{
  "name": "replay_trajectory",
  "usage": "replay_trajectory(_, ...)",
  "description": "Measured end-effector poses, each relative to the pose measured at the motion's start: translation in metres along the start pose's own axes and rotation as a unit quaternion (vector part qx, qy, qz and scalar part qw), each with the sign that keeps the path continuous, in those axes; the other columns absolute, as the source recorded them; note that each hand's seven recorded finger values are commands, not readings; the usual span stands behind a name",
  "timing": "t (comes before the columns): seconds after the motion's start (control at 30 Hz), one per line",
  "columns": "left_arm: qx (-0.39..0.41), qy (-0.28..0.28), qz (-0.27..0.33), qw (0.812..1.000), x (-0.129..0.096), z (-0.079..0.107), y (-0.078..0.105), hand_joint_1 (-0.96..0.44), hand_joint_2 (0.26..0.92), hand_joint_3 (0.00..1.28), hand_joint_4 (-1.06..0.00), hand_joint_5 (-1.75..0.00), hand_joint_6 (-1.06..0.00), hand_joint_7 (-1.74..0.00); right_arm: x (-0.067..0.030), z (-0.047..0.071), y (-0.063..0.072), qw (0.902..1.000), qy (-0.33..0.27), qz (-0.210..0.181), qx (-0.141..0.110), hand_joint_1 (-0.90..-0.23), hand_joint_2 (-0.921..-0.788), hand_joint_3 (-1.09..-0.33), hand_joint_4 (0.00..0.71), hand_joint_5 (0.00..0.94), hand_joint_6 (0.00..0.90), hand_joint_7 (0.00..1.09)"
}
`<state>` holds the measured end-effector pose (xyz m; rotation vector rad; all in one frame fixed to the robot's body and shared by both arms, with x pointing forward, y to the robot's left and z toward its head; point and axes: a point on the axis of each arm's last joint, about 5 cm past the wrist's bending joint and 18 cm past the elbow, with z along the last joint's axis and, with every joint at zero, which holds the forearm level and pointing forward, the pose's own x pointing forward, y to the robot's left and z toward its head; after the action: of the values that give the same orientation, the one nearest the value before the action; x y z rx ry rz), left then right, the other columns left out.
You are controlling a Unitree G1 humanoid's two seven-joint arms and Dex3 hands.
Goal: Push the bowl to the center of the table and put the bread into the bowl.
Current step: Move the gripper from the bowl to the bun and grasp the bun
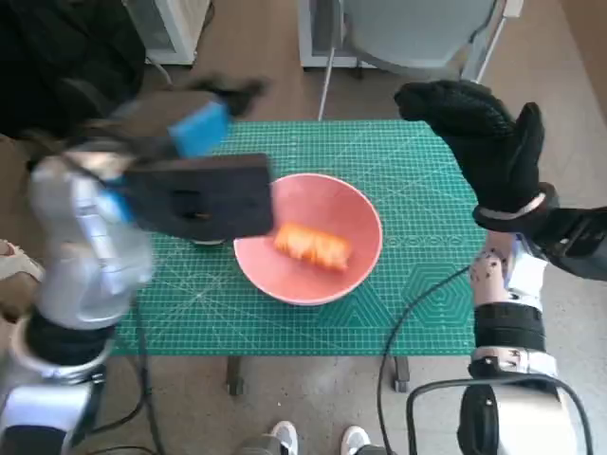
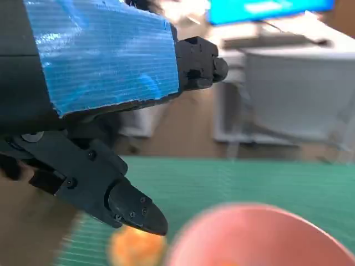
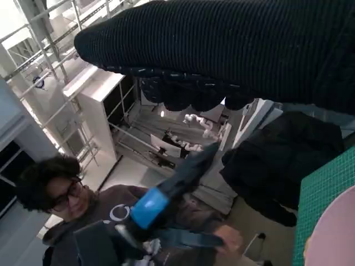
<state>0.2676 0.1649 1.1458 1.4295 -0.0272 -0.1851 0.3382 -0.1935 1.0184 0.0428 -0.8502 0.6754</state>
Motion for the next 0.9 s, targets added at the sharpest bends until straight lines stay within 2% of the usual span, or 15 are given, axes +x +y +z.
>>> replay_trajectory(0.33, 0.017, 0.091, -0.018, 0.996, 0.000, -0.027, -0.016, -0.02, 0.727, 0.01, 0.00, 0.00, -0.14, -0.05, -0.0009, -0.003, 0.001, 1.0000, 0.003, 0.001, 0.005, -0.729, -0.921, -0.854, 0.271, 0.001, 0.325, 0.00)
replay_trajectory(0.9, 0.025, 0.136, -0.094, 0.986, 0.027, -0.046, -0.044, 0.01, 0.720, 0.00, 0.00, 0.00, -0.19, -0.04, -0.0005, -0.005, 0.001, 0.9999, 0.005, 0.001, 0.010, -0.724, -0.921, -0.849, 0.276, 0.002, 0.329, 0.00)
